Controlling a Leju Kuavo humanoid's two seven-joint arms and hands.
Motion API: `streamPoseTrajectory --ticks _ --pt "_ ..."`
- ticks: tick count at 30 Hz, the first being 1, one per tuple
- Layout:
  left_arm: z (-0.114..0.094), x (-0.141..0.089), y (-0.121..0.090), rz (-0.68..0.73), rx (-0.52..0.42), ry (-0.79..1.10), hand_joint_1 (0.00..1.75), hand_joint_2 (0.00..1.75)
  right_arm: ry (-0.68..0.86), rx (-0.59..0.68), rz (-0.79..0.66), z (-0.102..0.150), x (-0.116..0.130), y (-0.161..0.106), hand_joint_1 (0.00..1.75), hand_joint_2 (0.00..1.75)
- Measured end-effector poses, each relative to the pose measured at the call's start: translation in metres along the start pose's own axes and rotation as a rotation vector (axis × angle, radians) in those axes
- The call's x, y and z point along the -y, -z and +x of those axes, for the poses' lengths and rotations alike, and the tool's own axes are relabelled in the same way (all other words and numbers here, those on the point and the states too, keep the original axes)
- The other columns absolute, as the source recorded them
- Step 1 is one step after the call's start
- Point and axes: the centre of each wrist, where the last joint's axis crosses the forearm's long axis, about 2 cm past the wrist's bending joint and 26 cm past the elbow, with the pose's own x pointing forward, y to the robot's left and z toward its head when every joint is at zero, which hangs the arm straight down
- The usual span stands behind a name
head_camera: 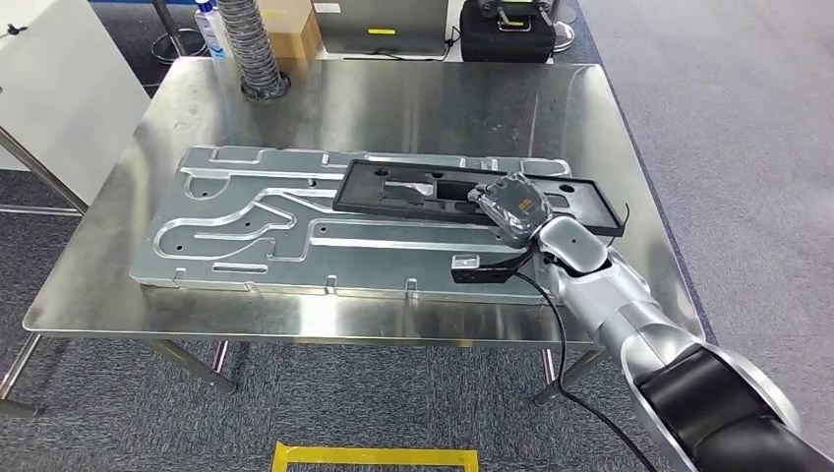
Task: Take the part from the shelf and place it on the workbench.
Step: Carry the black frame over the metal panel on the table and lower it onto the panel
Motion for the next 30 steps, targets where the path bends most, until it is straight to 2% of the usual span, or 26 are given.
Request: streamPoseTrajectory --ticks 10,14,16,20,30 --pt "0.010 -0.001 0.004 0.006 0.013 0.051 0.00 1.75 0.101 0.038 -0.024 0.009 -0.021 -0.019 1.75 1.75" --pt "0.012 -0.001 0.005 0.004 0.025 0.053 0.00 1.75 0.123 0.061 -0.004 0.023 -0.029 -0.021 0.00 0.00" --pt "0.011 -0.001 0.004 0.001 0.028 0.055 0.00 1.75 0.128 0.067 0.001 0.026 -0.030 -0.021 0.00 0.00" --pt "0.010 -0.001 0.004 -0.006 0.029 0.074 0.00 0.00 0.130 0.073 -0.004 0.029 -0.027 -0.015 0.00 0.00" --pt "0.009 0.000 0.004 -0.005 0.032 0.084 0.00 0.00 0.150 0.046 0.002 0.023 -0.032 -0.024 0.00 0.00"
